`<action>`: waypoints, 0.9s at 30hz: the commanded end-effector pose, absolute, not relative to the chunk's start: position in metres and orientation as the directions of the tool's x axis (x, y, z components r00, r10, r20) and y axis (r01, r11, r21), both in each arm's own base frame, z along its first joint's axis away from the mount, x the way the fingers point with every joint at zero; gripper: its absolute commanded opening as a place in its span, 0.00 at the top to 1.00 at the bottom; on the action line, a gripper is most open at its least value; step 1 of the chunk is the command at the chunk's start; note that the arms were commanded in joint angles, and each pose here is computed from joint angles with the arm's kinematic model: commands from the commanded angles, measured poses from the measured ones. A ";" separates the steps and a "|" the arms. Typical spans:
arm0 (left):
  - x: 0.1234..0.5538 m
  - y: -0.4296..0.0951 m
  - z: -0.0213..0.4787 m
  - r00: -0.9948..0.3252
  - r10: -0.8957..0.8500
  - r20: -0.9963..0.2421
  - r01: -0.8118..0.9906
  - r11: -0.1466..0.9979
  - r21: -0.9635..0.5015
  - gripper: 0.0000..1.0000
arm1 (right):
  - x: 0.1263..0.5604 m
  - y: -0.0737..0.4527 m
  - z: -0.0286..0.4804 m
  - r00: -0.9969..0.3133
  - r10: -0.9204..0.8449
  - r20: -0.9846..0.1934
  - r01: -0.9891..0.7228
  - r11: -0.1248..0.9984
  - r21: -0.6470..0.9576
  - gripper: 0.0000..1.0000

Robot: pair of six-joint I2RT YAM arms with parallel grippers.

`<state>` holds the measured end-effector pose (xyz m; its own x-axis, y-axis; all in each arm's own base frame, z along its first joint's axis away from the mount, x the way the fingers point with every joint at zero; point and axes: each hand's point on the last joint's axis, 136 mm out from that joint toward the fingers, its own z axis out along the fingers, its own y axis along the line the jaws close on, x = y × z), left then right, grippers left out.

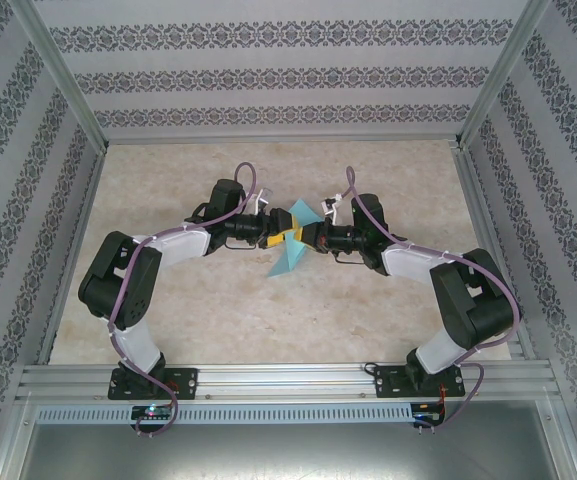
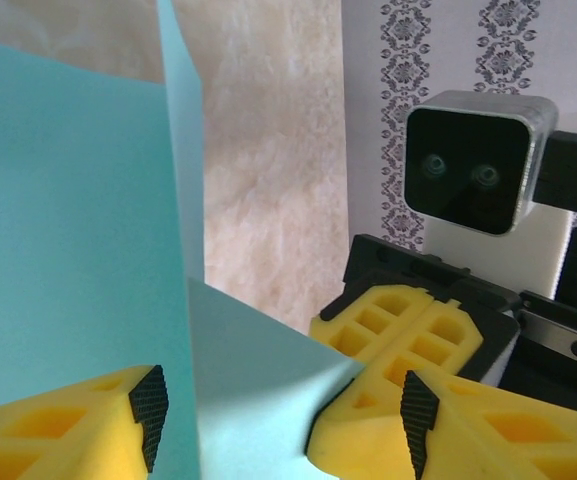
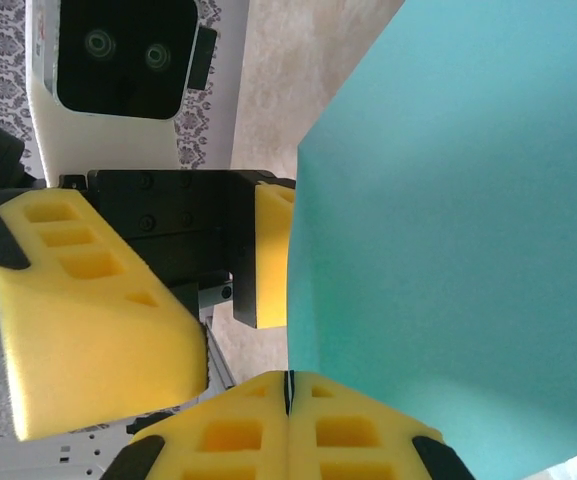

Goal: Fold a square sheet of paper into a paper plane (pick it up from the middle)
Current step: Turn over the paper at the center of the table.

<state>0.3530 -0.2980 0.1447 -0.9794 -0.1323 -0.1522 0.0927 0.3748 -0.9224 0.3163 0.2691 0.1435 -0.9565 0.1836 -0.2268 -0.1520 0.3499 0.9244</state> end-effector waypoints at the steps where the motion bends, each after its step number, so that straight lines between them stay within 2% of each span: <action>1: 0.350 -0.306 0.171 -0.975 -0.101 -0.200 0.160 0.308 -0.938 0.34 | 0.319 0.268 0.153 -0.950 0.191 -0.248 -0.180 0.315 0.932 1.00; 19: 0.339 -0.312 0.161 -0.983 -0.032 -0.178 0.158 0.324 -0.933 0.38 | 0.327 0.258 0.128 -0.955 0.232 -0.183 -0.105 0.314 0.944 1.00; 27: 0.337 -0.313 0.149 -0.986 -0.012 -0.163 0.148 0.364 -0.920 0.45 | 0.328 0.254 0.123 -0.955 0.244 -0.171 -0.088 0.316 0.945 0.98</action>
<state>0.3423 -0.3071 0.1504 -0.9869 -0.0567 -0.1513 0.1210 0.3616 -0.9245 0.3285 0.2570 0.1264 -0.9542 0.2458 -0.1708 -0.0839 0.3282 0.9409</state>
